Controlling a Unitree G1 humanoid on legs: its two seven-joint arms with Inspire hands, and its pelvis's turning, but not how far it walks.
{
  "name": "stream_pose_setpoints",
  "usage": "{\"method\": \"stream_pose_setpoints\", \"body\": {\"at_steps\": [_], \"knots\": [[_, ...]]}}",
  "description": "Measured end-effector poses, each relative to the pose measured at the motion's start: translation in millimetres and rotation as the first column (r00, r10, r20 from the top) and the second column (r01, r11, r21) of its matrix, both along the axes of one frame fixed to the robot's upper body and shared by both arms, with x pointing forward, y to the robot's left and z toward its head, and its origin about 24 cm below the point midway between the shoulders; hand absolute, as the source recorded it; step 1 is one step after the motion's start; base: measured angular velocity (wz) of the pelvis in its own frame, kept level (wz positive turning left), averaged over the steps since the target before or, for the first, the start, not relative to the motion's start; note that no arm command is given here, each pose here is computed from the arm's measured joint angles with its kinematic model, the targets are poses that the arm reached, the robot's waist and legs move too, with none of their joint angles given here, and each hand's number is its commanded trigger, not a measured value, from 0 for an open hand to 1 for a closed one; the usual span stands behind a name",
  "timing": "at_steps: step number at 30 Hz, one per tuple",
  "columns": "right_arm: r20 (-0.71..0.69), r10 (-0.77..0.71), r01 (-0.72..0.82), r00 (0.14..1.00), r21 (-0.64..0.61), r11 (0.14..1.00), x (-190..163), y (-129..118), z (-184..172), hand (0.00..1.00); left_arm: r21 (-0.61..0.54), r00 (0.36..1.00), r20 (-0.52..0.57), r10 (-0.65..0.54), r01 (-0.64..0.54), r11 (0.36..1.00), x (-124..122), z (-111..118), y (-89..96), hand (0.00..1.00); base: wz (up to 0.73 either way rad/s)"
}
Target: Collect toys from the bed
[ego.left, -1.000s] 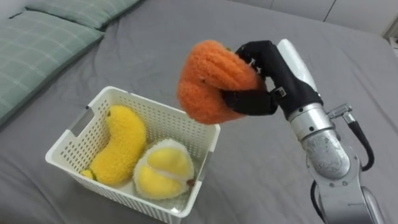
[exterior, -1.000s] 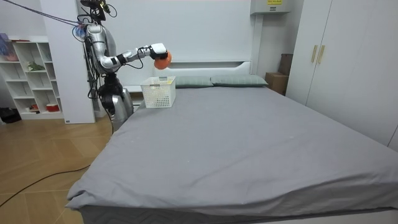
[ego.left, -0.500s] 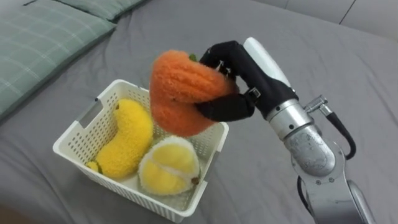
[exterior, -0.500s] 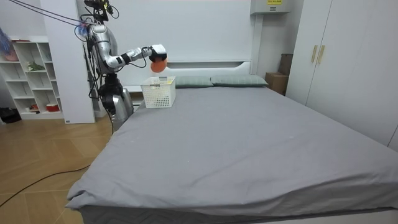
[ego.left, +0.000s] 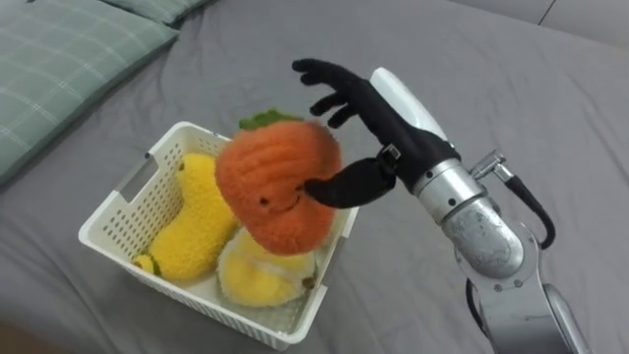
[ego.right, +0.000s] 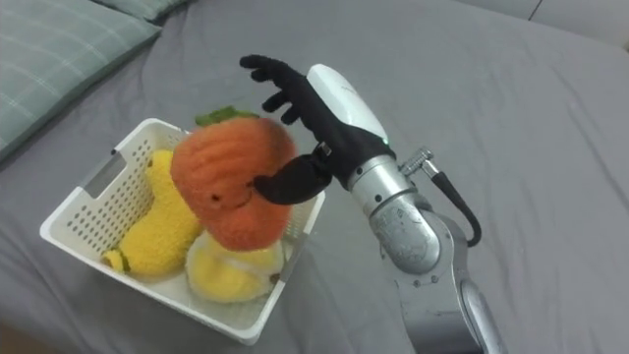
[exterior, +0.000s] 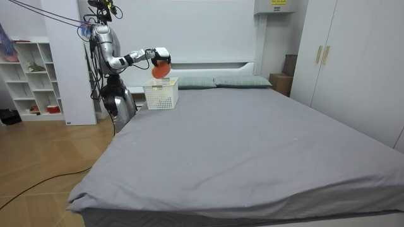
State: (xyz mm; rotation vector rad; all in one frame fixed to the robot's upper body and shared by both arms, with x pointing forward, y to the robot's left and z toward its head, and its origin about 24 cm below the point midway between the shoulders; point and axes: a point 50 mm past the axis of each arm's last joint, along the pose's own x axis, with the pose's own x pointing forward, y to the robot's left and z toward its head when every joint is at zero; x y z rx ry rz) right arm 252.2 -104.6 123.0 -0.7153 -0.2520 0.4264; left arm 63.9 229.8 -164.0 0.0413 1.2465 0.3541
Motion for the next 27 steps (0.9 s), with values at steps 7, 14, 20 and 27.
{"method": "stream_pose_setpoints", "body": {"at_steps": [7,14,20,27], "knots": [[-0.026,-0.028,0.028,0.999,-0.008,1.0,-1,-3,-8,0.0,-0.001,1.0,-0.007,0.002,-0.002,1.0,-2,0,0.2,0.0,0.01],[-0.116,-0.062,0.058,0.991,-0.041,0.997,0,-8,-30,0.0,0.017,1.0,-0.03,0.003,-0.003,1.0,-8,0,7.1,0.0,0.0],[-0.118,-0.063,0.059,0.991,-0.038,0.998,0,-8,-30,0.0,0.022,1.0,-0.03,0.003,-0.003,1.0,-7,0,8.5,0.0,-0.04],[-0.13,-0.117,0.118,0.985,-0.003,0.993,-4,-20,-37,0.0,0.044,0.998,-0.041,-0.041,0.043,0.998,-8,0,8.6,0.0,-0.09]]}}
